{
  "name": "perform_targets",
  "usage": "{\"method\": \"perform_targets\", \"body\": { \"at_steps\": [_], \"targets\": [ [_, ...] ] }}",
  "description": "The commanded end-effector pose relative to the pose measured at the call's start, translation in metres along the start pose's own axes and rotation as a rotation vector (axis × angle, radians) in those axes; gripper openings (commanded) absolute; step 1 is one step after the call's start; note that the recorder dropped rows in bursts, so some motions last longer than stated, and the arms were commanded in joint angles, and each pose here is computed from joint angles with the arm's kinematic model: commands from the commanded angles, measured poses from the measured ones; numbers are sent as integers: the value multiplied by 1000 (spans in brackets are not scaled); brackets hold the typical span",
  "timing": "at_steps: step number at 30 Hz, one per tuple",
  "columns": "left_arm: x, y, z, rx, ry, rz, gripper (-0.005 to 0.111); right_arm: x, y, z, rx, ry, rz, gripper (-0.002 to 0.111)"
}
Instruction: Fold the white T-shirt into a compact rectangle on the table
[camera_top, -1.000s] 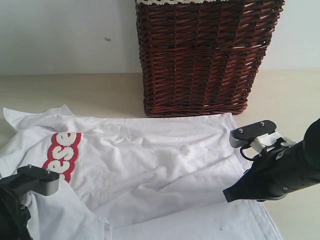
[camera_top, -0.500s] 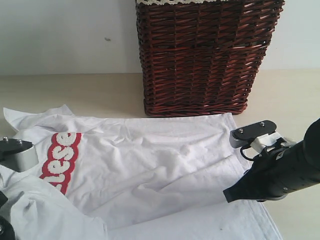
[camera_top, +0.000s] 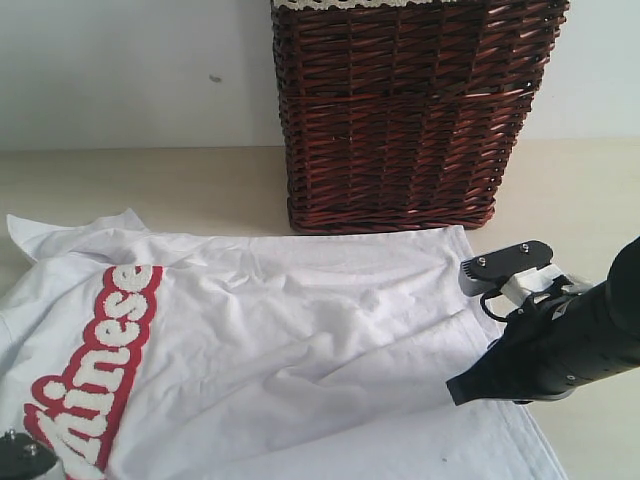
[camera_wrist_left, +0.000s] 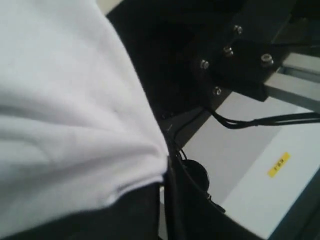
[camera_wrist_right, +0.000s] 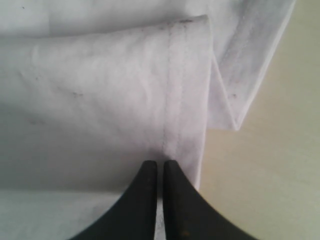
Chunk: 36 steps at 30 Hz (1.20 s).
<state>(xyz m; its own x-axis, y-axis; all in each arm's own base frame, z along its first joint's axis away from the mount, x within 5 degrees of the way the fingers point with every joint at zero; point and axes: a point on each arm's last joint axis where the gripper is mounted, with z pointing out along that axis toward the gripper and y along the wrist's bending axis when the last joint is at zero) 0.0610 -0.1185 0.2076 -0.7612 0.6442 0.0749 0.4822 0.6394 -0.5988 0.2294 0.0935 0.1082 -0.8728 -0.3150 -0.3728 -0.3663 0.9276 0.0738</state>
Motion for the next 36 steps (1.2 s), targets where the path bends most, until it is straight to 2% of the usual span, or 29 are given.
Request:
{"method": "perform_targets", "body": {
  "at_steps": [1,9,15,17,21,22,24,26,30,33,36],
  "targets": [
    [11,-13,7,61,28,41,0,0,-2,-2,3,-8,2,7],
    [26,-29,21,89,132,110,0,0,-2,-2,3,-8,2,7],
    [29,-20,22,-19,160,104,3,0,-2,-2,3,-8,2,7],
    [29,-18,22,-47,165,117,14,0,-2,-2,3,-8,2,7],
    [27,-20,19,-49,155,132,46,0,-2,-2,3,-8,2,7],
    [26,-20,19,-53,152,137,52,0,-2,-2,3,-8,2,7],
    [23,-21,15,-77,139,156,55,0,-2,-2,3,-8,2,7],
    [15,-21,10,-141,74,143,52,0,-2,-2,3,-8,2,7],
    [-10,-16,-10,-344,-138,105,47,0,-2,-2,3,-8,2,7],
    [-24,-16,-29,-447,-252,109,47,0,-2,-2,3,-8,2,7],
    [-33,-11,-48,-564,-351,54,47,0,-2,-2,3,-8,2,7]
  ]
}}
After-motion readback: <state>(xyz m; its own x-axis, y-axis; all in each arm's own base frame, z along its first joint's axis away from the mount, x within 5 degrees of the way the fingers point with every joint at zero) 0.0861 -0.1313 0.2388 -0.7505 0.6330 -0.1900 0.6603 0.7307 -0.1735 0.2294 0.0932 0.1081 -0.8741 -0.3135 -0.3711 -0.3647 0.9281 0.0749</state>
